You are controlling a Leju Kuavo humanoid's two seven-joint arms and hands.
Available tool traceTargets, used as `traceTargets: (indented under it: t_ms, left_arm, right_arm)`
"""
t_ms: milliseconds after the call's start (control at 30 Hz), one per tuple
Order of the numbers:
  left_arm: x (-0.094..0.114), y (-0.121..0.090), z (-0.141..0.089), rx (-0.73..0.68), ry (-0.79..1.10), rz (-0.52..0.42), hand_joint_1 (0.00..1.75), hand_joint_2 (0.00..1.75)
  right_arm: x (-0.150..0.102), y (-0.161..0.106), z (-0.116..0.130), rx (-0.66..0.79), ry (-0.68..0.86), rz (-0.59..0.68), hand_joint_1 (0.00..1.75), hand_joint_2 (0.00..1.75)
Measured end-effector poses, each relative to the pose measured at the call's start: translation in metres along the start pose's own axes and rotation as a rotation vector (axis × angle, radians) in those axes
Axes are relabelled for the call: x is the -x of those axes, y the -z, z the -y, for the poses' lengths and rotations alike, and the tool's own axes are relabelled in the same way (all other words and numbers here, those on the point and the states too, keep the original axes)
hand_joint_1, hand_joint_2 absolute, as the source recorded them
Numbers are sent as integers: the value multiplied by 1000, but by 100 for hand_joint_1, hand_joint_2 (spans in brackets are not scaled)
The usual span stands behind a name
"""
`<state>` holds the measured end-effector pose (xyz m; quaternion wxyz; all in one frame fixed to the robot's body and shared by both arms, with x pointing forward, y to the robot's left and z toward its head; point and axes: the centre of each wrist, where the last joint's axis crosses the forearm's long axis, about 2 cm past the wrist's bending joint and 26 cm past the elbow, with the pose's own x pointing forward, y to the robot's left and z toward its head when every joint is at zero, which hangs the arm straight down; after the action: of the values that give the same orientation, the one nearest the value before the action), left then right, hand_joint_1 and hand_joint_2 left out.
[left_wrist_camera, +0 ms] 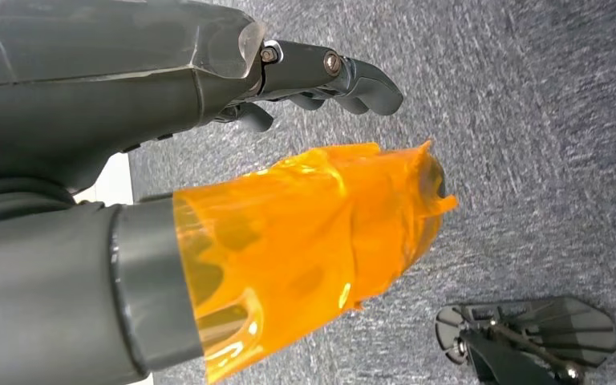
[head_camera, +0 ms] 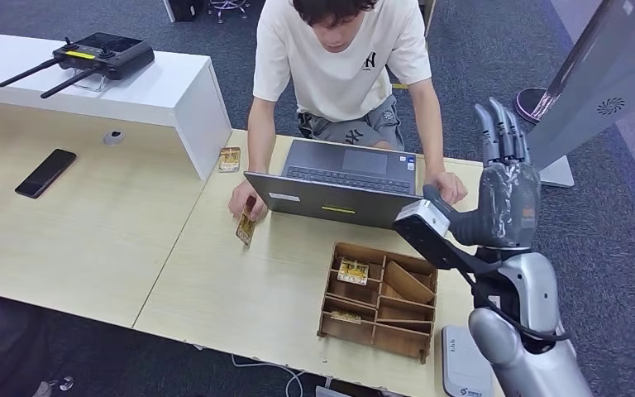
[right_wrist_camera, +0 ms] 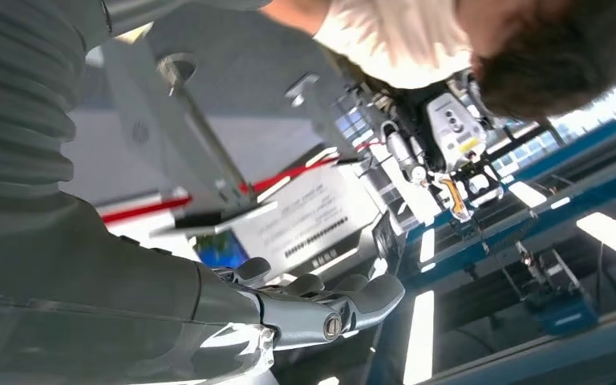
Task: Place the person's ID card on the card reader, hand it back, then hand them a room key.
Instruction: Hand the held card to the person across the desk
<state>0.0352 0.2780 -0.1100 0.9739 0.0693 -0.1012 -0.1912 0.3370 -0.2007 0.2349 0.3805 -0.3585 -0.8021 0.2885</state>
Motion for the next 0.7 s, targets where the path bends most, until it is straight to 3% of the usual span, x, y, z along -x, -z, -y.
traceTargets:
  t_ms: [300, 600, 700]
  left_arm:
    - [6, -5, 8, 33, -38, 4, 0, 0]
    - [10, -11, 10, 28, -90, 15, 0, 0]
    - [14, -13, 9, 21, -117, 16, 0, 0]
  right_arm:
    - [-4, -41, 24, 116, 402, -59, 0, 175]
    - [-1, -104, 34, 2, 815, -115, 0, 175]
    - [0, -129, 34, -45, 913, -141, 0, 44]
